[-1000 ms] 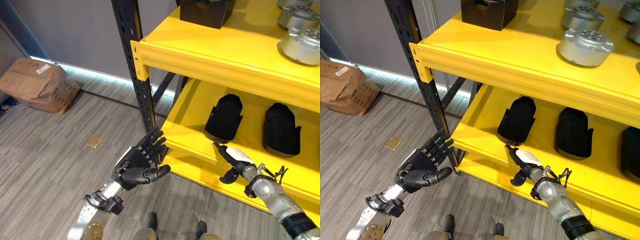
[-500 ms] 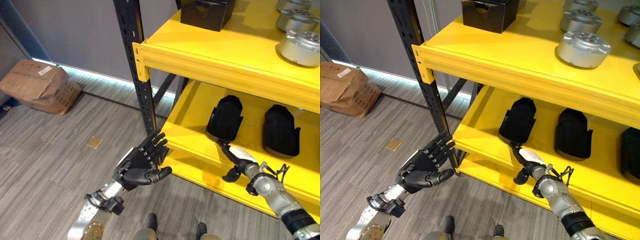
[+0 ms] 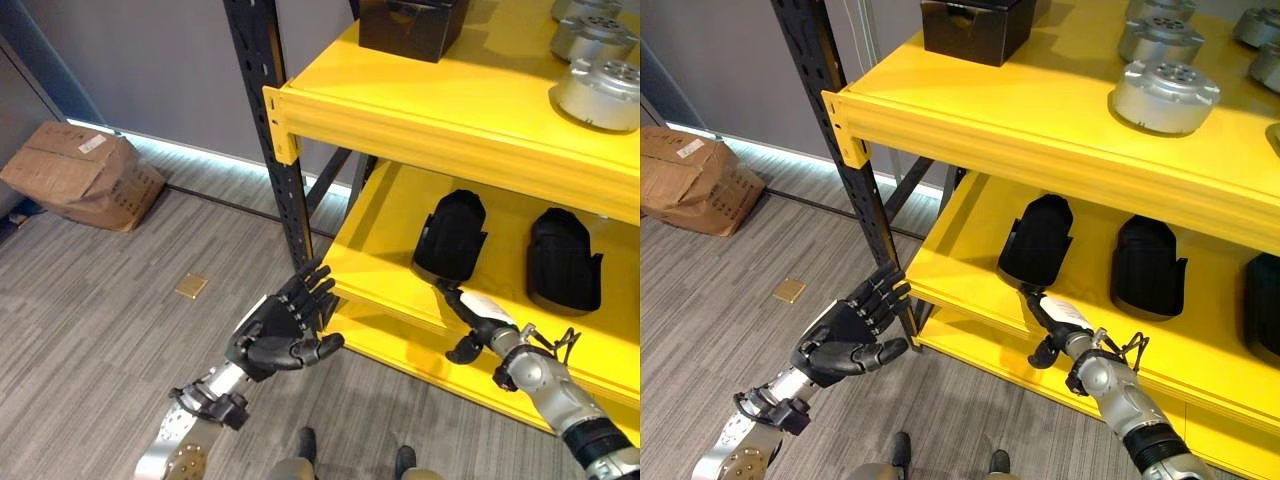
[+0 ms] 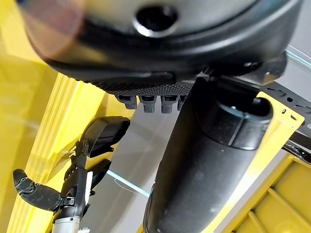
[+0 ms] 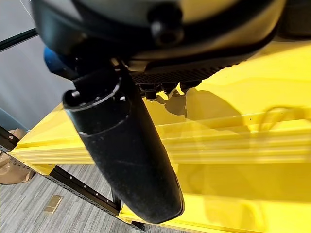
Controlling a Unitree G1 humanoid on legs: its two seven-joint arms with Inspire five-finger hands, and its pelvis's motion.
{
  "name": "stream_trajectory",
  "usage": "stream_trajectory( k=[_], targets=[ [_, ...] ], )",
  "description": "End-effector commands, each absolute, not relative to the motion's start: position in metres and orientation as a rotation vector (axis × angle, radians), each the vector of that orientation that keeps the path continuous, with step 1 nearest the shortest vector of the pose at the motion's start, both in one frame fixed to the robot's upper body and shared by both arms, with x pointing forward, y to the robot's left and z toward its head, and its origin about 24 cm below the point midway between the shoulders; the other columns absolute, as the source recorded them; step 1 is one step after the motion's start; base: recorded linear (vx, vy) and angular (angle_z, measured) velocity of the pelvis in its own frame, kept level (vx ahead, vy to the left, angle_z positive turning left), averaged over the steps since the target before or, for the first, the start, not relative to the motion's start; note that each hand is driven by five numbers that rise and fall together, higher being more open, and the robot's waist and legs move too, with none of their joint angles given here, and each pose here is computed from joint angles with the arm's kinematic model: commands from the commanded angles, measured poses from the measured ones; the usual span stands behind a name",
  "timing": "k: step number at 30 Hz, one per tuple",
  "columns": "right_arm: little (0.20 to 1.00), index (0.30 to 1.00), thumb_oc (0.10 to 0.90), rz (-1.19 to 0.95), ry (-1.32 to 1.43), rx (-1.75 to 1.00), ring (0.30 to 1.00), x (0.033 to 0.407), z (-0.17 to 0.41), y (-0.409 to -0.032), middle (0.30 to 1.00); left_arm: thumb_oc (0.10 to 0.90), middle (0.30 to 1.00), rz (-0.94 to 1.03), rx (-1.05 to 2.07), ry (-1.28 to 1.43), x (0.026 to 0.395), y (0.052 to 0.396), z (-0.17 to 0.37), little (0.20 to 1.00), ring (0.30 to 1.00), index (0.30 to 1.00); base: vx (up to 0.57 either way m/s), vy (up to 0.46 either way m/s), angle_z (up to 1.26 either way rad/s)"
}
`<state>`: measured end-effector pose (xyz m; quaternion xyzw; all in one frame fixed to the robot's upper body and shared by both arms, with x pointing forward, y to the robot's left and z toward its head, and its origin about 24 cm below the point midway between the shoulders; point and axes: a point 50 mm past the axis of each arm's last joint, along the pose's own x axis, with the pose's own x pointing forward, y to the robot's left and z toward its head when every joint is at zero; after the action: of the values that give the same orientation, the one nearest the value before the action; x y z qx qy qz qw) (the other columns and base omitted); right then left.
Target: Move parts from the plastic box to the shelf.
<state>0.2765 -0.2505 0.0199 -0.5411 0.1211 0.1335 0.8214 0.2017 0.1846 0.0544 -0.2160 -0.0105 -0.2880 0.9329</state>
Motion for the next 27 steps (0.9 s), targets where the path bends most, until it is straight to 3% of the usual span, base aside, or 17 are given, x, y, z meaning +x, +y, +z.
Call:
stream_trajectory(
  k=[1,27],
  targets=[
    [1.000,1.000,0.900,0.082,0.130,-1.183,1.000,0.3161,0.0810,-0.2741,1.000,0.900,1.000,-0.692,-0.397,-0.256,0.2150,0.1794,0.0988,1.000,1.000,1.000,0.00,0.000,0.00],
    [1.000,1.000,0.900,0.214,0.206,-1.172,1.000,0.3174,0.0780,-0.2758,1.000,0.900,1.000,-0.710,-0.398,-0.245,0.2155,0.1777,0.0971,1.000,1.000,1.000,0.00,-0.001,0.00]
  ],
)
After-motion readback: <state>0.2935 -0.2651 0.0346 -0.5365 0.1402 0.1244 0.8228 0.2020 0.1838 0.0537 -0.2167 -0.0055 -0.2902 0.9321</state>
